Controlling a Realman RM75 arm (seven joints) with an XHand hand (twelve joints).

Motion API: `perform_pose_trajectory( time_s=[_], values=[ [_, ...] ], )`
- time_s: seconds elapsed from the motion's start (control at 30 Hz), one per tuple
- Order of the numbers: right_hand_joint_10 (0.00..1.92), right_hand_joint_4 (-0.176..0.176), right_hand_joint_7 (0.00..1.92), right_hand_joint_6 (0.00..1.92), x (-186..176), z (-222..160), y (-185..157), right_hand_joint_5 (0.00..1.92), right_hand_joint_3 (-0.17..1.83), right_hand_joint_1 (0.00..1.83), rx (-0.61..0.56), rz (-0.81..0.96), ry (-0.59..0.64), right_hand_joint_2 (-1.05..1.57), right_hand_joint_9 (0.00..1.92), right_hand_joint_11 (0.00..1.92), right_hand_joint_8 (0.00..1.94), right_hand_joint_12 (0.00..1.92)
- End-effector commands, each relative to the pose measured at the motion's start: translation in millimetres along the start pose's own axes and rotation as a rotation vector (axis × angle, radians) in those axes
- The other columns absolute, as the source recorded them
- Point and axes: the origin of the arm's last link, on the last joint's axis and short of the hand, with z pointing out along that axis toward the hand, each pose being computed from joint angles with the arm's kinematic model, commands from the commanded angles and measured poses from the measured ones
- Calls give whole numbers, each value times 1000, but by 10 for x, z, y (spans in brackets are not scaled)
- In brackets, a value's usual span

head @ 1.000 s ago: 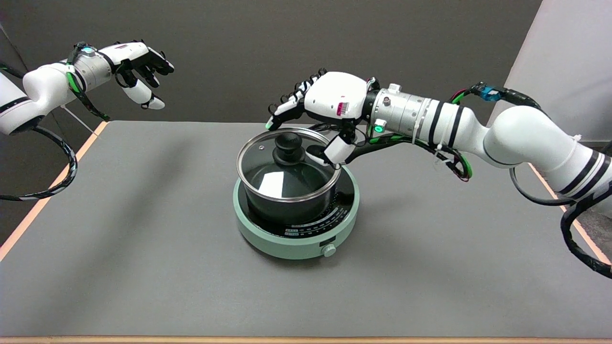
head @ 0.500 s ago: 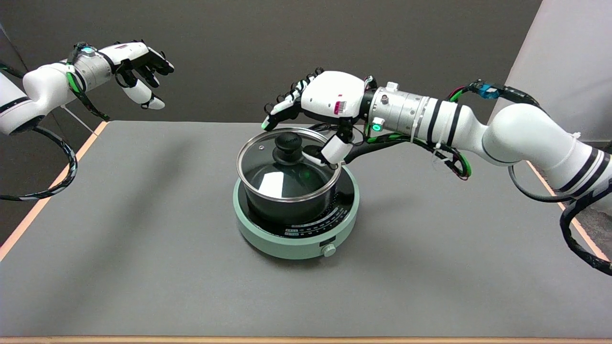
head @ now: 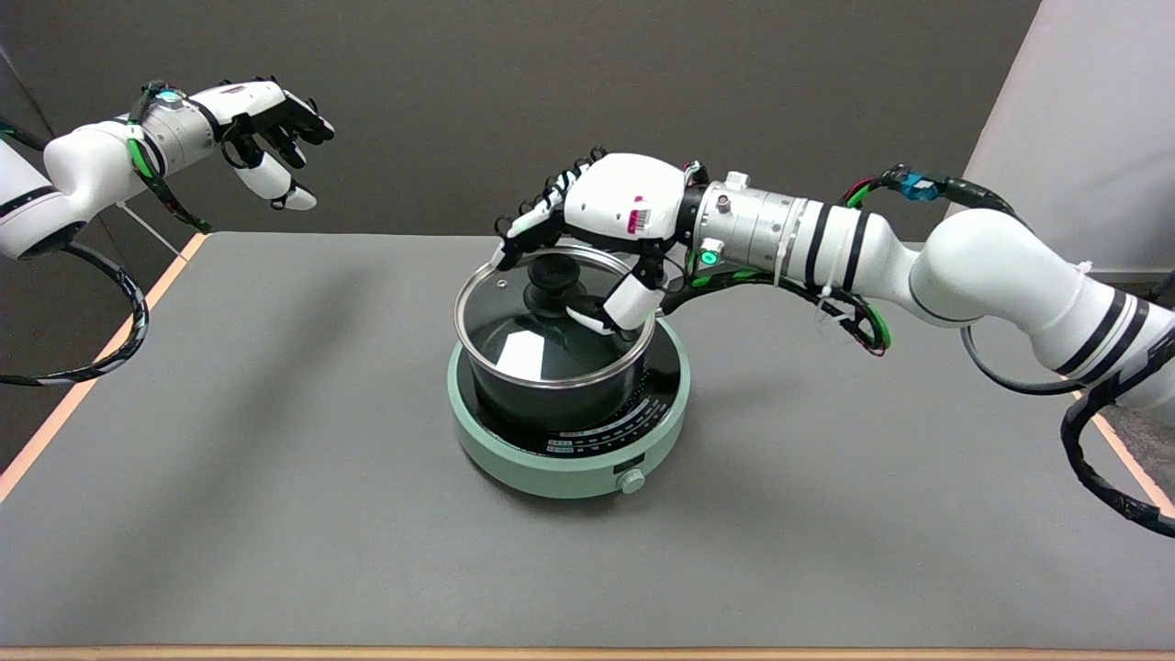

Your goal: Pick up the pot lid.

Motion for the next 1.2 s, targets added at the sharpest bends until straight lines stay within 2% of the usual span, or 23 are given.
perform_pose_trajectory(
  time_s=[0.03, 0.13, 0.7, 1.0, 1.2],
  values=[
    [514, 176, 714, 346, 13, 68, 35, 586, 1021, 1001, -1, 10, 1, 570, 704, 525, 214, 1090],
    [517, 176, 714, 348, 5, 81, 117, 586, 1021, 1001, -22, 11, -3, 570, 706, 525, 214, 1090],
    [520, 176, 707, 359, -102, 166, 97, 589, 1020, 1002, 2, 58, -39, 572, 708, 528, 208, 1091],
    [645, 176, 847, 454, -33, 140, 87, 666, 931, 975, 38, 98, -56, 601, 804, 540, 348, 1117],
    [698, 176, 869, 610, -1, 121, 87, 688, 950, 883, 42, 126, -60, 617, 820, 572, 423, 1158]
  ],
)
